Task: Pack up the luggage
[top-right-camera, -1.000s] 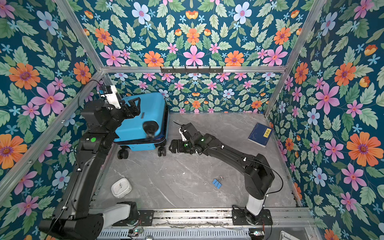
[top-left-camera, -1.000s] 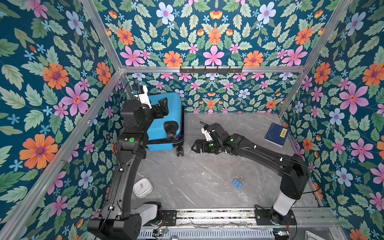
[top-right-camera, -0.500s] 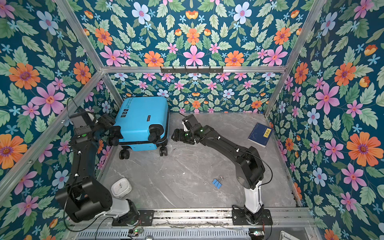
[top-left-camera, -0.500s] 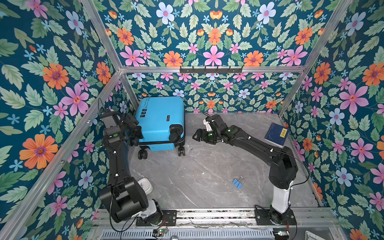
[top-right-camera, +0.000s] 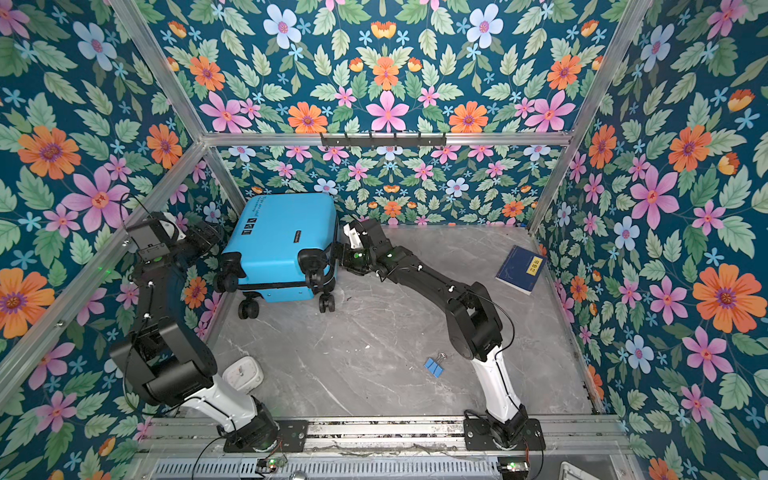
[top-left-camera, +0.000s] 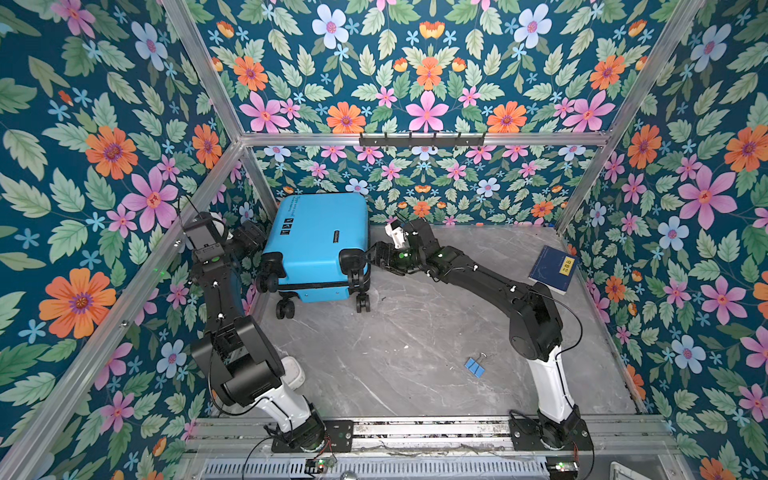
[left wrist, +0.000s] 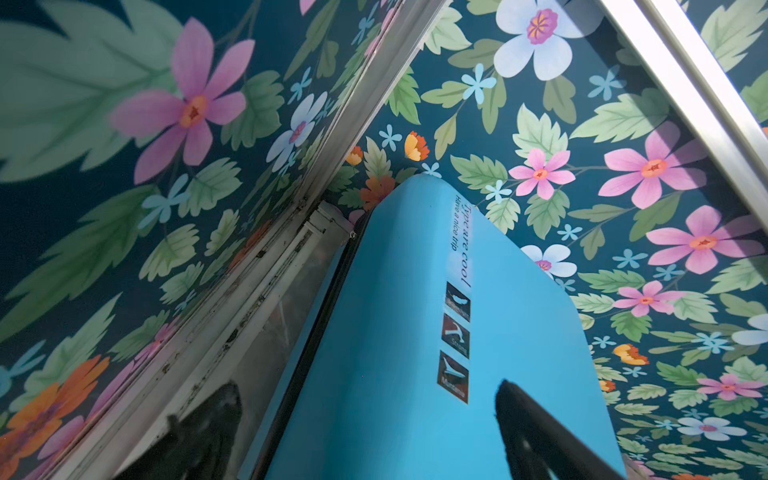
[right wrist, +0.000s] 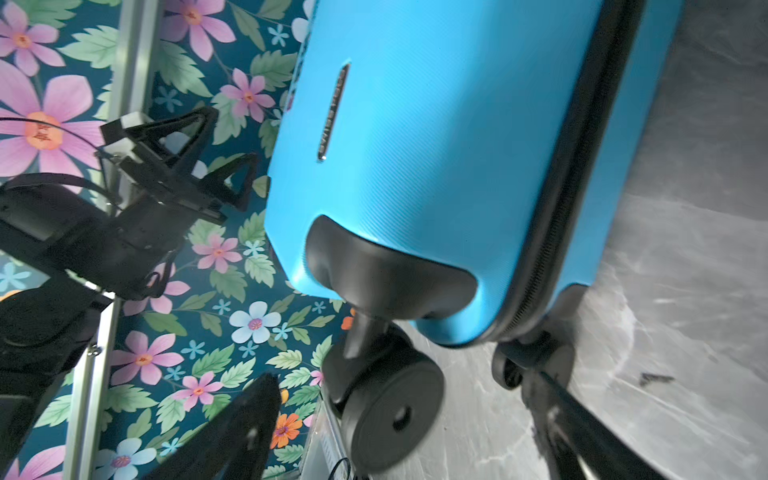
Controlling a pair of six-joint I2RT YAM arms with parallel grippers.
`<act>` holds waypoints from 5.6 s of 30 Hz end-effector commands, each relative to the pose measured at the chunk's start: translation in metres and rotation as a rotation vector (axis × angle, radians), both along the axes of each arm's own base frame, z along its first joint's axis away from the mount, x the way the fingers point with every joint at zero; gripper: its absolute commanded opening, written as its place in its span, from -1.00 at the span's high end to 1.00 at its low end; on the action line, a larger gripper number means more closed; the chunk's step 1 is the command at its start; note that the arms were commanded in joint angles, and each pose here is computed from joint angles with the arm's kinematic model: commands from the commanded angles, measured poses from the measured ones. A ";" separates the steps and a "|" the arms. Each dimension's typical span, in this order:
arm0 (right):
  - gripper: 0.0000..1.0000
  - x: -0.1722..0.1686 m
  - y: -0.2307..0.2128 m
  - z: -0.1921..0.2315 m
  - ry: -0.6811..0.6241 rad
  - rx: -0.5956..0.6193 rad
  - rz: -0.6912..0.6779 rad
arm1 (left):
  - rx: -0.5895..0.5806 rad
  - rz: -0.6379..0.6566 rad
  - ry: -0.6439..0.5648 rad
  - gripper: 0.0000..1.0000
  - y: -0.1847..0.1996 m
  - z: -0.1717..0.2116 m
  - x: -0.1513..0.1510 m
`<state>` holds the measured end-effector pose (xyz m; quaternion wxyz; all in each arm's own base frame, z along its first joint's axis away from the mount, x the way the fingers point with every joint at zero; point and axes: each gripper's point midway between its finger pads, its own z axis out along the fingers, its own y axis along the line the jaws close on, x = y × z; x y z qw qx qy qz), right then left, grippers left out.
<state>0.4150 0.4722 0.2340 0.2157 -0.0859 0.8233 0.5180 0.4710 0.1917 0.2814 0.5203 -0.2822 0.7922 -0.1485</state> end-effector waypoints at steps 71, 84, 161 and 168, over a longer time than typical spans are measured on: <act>0.20 -0.082 -0.071 -0.016 -0.011 -0.161 -0.101 | 0.134 -0.217 0.106 -0.86 -0.188 -0.003 -0.031; 0.17 -0.142 -0.171 -0.043 0.030 -0.224 -0.238 | 0.150 -0.240 0.122 -0.91 -0.195 -0.002 -0.061; -0.67 0.023 -0.319 -0.122 0.359 -0.481 -0.454 | -0.010 -0.509 0.349 -0.70 -0.376 -0.183 -0.050; -0.67 0.057 -0.296 -0.119 0.328 -0.450 -0.403 | -0.005 -0.514 0.351 -0.70 -0.377 -0.184 -0.048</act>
